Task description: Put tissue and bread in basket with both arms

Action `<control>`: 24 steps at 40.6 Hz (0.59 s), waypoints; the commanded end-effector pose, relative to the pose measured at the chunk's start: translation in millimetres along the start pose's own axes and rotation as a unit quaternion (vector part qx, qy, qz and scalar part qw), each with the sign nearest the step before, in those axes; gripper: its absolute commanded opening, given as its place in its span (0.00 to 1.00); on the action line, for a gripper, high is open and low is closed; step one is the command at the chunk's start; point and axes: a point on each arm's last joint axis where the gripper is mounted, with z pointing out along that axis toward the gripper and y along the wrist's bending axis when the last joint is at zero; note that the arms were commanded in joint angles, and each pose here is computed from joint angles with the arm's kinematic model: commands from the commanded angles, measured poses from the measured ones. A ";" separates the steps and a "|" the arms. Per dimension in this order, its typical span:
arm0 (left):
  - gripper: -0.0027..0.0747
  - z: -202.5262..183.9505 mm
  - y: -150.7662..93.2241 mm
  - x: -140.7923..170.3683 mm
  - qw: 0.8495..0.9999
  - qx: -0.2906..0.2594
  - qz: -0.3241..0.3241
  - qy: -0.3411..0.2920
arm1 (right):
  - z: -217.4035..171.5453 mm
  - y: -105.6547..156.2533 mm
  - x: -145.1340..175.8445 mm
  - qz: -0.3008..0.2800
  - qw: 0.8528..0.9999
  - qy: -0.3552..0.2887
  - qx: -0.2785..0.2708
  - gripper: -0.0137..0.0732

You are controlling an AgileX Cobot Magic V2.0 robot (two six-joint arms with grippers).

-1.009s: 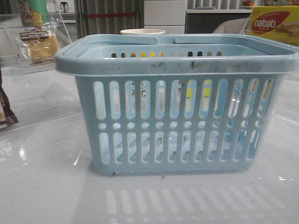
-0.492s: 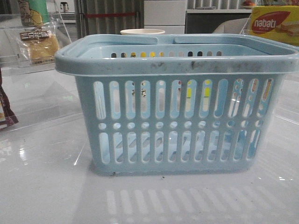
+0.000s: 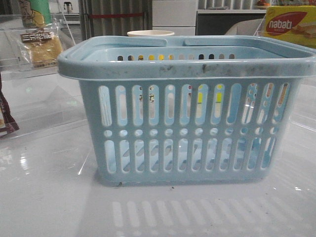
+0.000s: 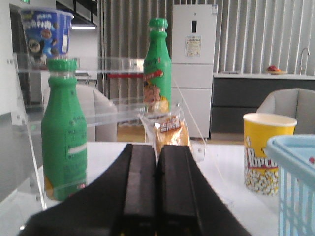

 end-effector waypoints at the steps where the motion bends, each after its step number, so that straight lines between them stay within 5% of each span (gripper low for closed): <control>1: 0.15 -4.5 0.0 -47.3 0.996 0.003 -0.008 -0.086 | -9.3 0.7 -46.7 -0.005 0.996 -0.090 0.001 0.19; 10: 0.15 5.7 -0.2 -109.4 0.997 0.005 -0.008 -0.078 | -13.9 2.2 -101.6 -0.005 0.995 -0.103 -0.001 0.19; 24: 0.15 46.7 -1.4 -137.3 0.997 0.010 -0.007 0.077 | 19.2 3.6 -121.9 -0.006 0.996 0.092 -0.004 0.19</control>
